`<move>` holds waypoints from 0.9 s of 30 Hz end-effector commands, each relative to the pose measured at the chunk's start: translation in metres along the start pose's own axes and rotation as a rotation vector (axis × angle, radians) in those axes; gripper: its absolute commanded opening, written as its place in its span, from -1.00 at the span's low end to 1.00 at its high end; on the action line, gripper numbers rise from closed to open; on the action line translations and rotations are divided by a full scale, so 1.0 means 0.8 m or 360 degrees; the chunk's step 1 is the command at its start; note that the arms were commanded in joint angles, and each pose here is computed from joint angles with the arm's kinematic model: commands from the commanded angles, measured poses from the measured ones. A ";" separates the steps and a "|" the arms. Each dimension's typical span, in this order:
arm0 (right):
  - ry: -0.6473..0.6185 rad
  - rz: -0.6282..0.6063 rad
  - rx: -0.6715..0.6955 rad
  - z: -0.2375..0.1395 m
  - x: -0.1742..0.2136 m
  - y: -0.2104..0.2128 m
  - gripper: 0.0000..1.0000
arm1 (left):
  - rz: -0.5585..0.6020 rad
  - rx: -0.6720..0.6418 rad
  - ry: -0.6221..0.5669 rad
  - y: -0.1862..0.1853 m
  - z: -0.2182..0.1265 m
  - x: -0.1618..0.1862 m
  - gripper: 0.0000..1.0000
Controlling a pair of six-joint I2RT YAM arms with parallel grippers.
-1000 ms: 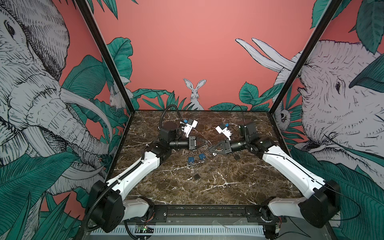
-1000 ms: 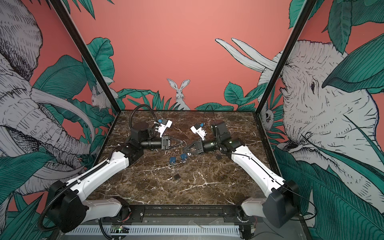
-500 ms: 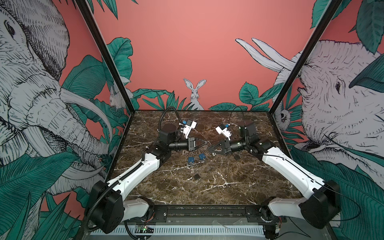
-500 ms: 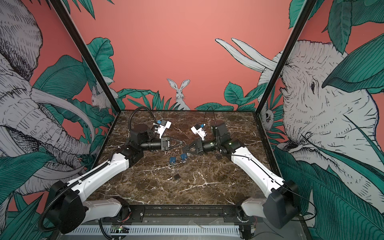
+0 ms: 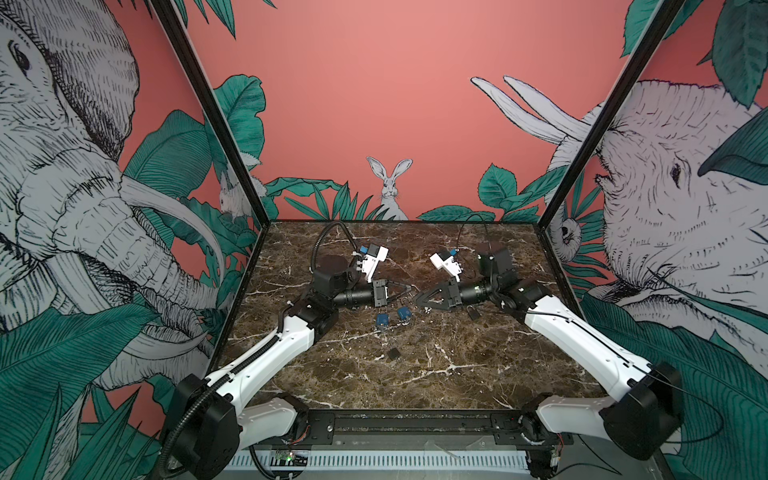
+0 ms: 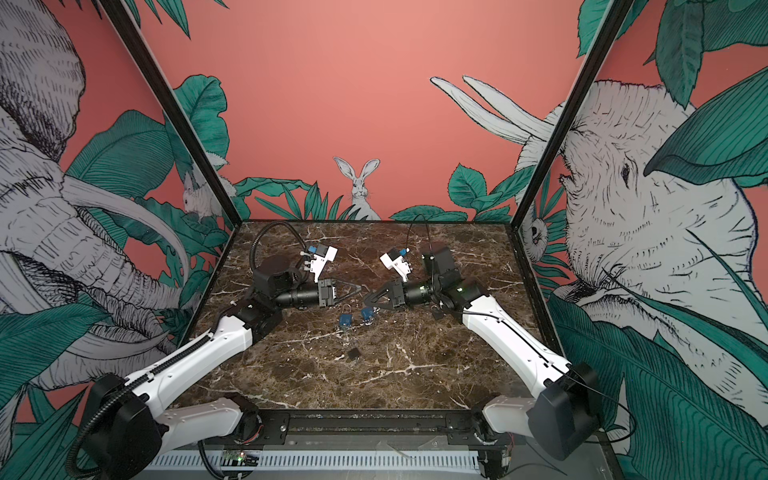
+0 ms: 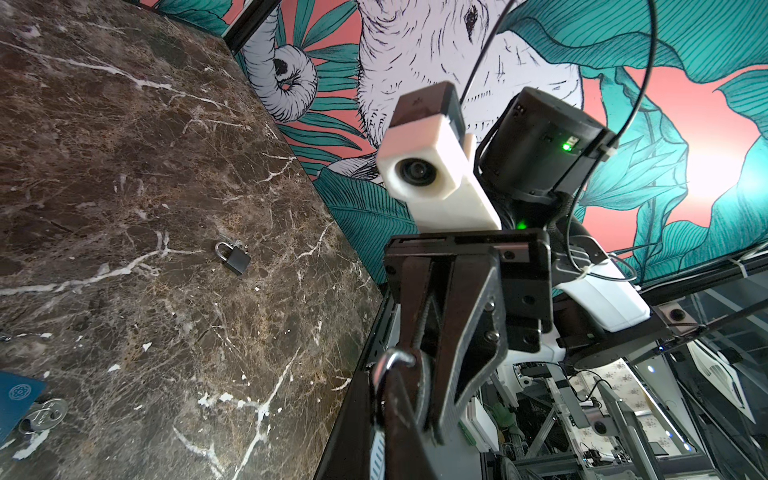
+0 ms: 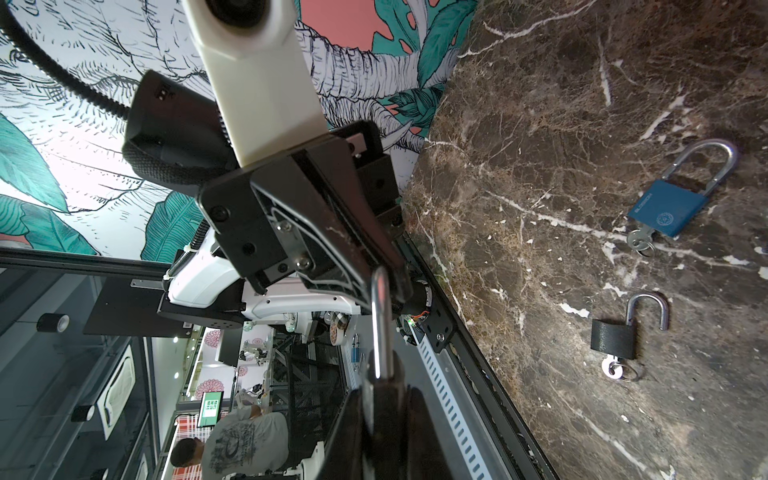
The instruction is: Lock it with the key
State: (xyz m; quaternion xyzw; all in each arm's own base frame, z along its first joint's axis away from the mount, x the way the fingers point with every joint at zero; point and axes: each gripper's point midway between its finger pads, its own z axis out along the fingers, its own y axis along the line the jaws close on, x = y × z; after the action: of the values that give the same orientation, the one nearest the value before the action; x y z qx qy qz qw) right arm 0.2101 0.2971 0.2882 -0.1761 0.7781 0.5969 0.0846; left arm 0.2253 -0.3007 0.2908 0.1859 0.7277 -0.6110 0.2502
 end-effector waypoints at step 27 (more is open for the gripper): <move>-0.0301 -0.0337 0.0012 -0.003 -0.075 0.024 -1.00 | -0.0186 0.0149 0.0334 -0.033 0.014 0.102 -1.00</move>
State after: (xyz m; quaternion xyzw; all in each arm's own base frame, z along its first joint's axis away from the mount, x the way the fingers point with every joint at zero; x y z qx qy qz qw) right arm 0.2142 0.3001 0.2763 -0.1681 0.7884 0.5868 0.0764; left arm 0.2188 -0.3017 0.2804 0.1282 0.7411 -0.6068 0.2571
